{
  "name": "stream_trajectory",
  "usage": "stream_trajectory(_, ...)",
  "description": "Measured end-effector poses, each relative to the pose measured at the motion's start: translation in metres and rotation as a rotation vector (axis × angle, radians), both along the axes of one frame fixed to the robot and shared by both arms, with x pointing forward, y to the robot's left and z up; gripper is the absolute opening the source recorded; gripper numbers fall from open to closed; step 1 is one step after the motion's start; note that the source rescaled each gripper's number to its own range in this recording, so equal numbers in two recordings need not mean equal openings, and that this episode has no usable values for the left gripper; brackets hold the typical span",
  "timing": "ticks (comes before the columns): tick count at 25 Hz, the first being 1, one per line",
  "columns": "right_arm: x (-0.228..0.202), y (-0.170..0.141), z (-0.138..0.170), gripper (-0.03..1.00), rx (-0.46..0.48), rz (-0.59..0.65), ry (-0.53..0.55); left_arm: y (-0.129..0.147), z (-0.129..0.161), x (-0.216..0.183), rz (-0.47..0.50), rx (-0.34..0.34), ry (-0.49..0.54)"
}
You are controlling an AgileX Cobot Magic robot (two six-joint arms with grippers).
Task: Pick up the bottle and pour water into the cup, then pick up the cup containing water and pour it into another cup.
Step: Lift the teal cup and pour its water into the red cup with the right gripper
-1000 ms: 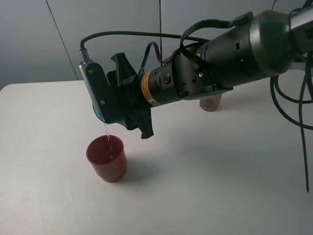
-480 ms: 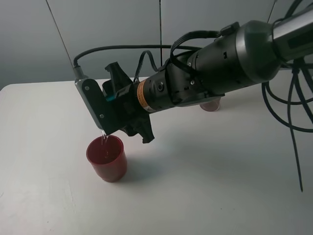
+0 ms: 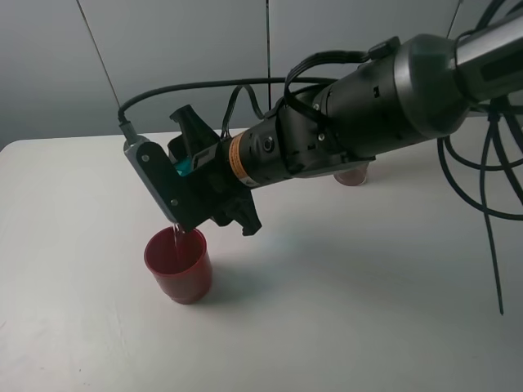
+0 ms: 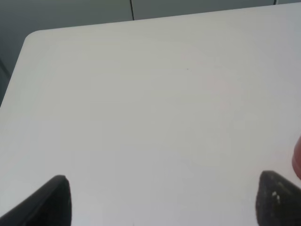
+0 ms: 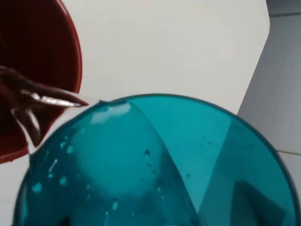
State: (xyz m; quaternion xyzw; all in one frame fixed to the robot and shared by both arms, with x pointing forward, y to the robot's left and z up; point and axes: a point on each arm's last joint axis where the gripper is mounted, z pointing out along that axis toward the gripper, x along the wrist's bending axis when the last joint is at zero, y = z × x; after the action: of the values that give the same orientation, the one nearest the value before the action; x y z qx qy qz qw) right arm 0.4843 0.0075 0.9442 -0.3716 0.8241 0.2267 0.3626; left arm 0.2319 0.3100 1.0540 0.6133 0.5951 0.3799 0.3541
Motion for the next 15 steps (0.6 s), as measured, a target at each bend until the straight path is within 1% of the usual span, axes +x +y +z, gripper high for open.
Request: stream_trajectory(15,0.0001,0.0,0.0001,0.08,-0.035,0.052,-0.055,0.0,0.0,0.0,0.001,-0.002,0.0)
